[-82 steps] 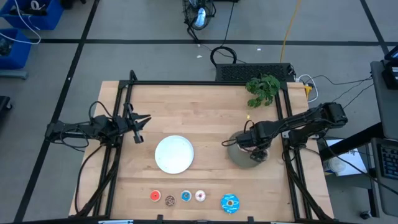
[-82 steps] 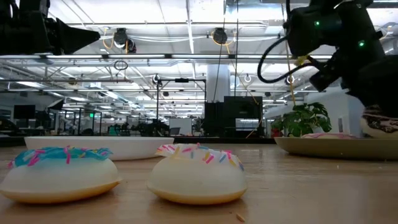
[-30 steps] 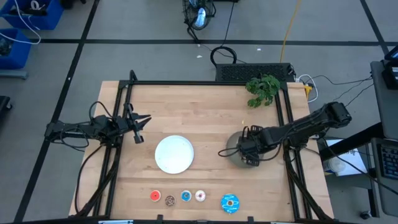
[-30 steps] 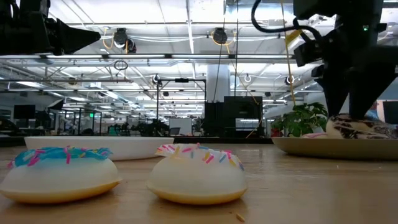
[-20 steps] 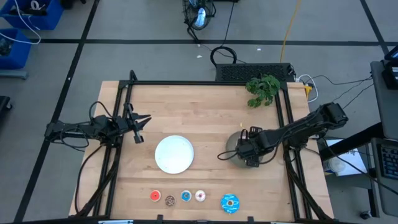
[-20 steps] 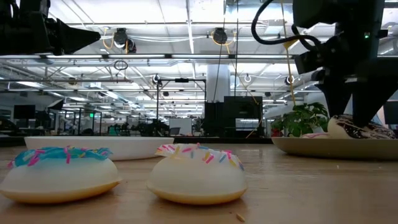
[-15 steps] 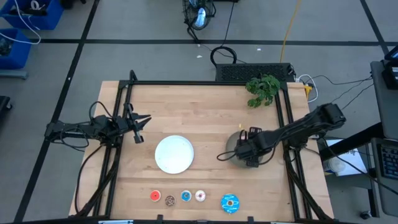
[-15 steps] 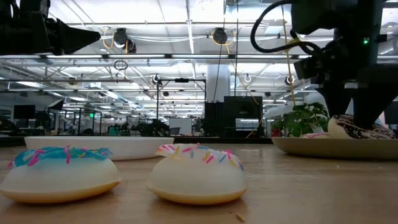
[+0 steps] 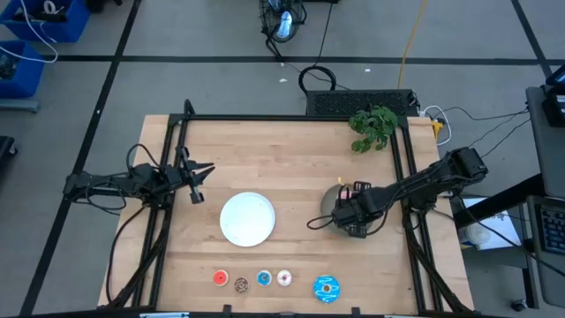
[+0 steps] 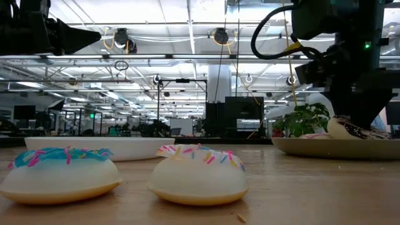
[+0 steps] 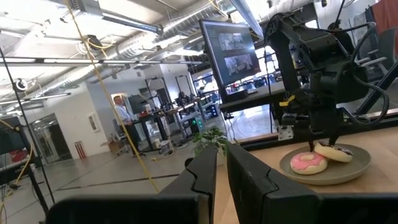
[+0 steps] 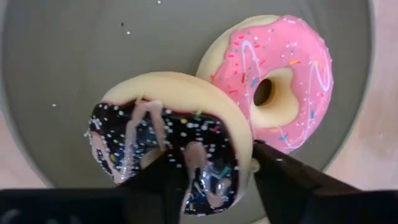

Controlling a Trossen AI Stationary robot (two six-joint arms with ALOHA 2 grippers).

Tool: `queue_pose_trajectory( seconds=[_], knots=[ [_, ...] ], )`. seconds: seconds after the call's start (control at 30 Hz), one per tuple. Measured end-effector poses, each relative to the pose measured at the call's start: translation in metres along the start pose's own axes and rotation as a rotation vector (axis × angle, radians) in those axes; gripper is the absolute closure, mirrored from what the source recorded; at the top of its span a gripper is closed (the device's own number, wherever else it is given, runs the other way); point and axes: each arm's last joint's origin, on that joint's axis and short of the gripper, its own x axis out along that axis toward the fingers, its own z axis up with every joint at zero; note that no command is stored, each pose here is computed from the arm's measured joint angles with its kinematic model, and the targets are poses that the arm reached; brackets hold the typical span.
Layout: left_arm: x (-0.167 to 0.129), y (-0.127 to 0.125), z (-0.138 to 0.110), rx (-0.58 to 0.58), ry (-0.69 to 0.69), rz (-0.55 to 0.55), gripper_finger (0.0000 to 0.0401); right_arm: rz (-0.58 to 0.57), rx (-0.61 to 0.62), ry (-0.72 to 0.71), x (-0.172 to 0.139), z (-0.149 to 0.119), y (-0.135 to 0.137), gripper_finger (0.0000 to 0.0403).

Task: Pick & Place donuts
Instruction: Put the big black donut on the gray plate

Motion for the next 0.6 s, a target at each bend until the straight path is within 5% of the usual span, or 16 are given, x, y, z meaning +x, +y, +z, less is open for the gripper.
queue_pose_trajectory(
  seconds=[0.3,0.6],
  knots=[
    [0.000,0.000,0.000,0.000,0.000,0.000,0.0354,0.099,0.001,0.053,-0.008,0.000,0.002,0.0362],
    [0.000,0.000,0.000,0.000,0.000,0.000,0.0354,0.208,0.004,0.107,-0.032,0.006,0.003,0.0373]
  ],
)
